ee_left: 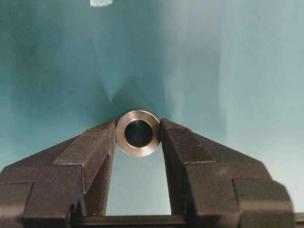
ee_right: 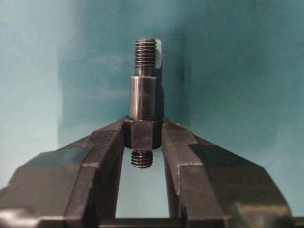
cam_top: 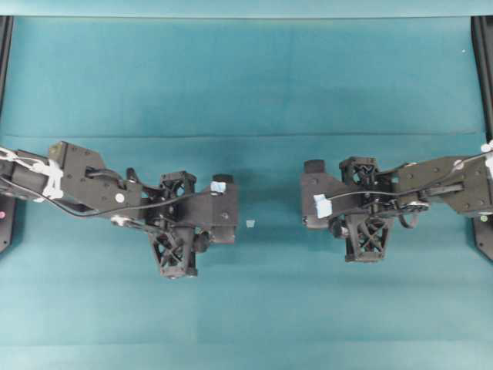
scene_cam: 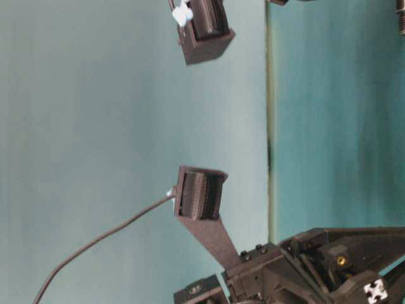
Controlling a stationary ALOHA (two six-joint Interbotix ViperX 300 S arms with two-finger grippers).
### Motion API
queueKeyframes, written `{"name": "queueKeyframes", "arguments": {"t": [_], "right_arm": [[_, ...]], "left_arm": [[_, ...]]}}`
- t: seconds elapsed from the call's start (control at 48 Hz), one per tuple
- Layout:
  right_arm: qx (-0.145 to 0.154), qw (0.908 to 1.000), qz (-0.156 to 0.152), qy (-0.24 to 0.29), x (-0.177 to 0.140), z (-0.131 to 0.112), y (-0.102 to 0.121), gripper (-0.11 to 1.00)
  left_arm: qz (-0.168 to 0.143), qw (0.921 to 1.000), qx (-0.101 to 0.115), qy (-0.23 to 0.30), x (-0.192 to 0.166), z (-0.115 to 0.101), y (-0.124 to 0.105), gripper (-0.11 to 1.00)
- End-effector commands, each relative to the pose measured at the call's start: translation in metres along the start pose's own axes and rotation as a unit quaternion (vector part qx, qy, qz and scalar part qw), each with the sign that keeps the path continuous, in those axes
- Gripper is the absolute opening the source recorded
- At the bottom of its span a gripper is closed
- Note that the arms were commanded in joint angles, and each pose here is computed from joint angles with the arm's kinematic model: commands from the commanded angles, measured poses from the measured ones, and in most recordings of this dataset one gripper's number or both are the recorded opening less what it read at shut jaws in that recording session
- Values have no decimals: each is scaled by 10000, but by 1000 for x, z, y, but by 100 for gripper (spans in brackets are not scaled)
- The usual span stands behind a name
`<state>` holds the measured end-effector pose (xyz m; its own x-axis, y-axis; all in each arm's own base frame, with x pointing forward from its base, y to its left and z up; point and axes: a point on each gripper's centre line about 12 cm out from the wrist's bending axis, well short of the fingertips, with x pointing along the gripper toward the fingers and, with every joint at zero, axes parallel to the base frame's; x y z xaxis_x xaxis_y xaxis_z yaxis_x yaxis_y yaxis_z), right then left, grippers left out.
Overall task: Insert the washer onto the shaft with both hands.
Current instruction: 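Lift the washer and shaft off the table with both grippers, then bring washer and shaft together, aligning washer over the shaft tip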
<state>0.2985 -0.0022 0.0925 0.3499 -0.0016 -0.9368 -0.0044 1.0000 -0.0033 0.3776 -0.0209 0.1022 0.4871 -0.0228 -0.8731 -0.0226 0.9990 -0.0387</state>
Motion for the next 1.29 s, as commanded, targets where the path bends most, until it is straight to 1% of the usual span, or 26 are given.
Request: {"name": "queueKeyframes", "arguments": {"t": [0.0,0.104,0.208,0.375,0.52,0.687,0.916,0.999,1.062,1.207,1.27], "right_arm": [[49,9999,-33,-138,-3,0,-5,1],[64,9998,-28,-184,-6,-4,-4,1],[94,9991,-22,-406,-11,-5,-3,0],[212,9965,-6,-805,-17,-6,-3,0],[320,9943,4,-1019,-19,-8,-3,0],[426,9880,25,-1482,-26,-5,-2,0],[572,9777,126,-2015,-34,-2,3,0],[594,9730,184,-2221,-36,-1,7,0],[615,9694,231,-2367,-38,0,9,0],[654,9588,372,-2741,-43,3,16,0],[661,9545,425,-2876,-45,4,19,0]], "left_arm": [[-6,9997,-27,-246,-11,6,2,37],[-17,9992,-41,-399,-17,2,3,37],[-30,9987,-56,-498,-22,-1,3,37],[-69,9960,-55,-886,-32,4,2,37],[-117,9910,-62,-1333,-38,11,2,37],[-164,9849,-54,-1724,-43,15,1,37],[-198,9789,-53,-2031,-46,16,0,37],[-220,9745,-53,-2232,-49,18,0,37],[-242,9697,-52,-2432,-52,19,0,37],[-307,9542,-65,-2975,-60,19,0,37],[-350,9475,-122,-3176,-63,19,-1,37]]}}
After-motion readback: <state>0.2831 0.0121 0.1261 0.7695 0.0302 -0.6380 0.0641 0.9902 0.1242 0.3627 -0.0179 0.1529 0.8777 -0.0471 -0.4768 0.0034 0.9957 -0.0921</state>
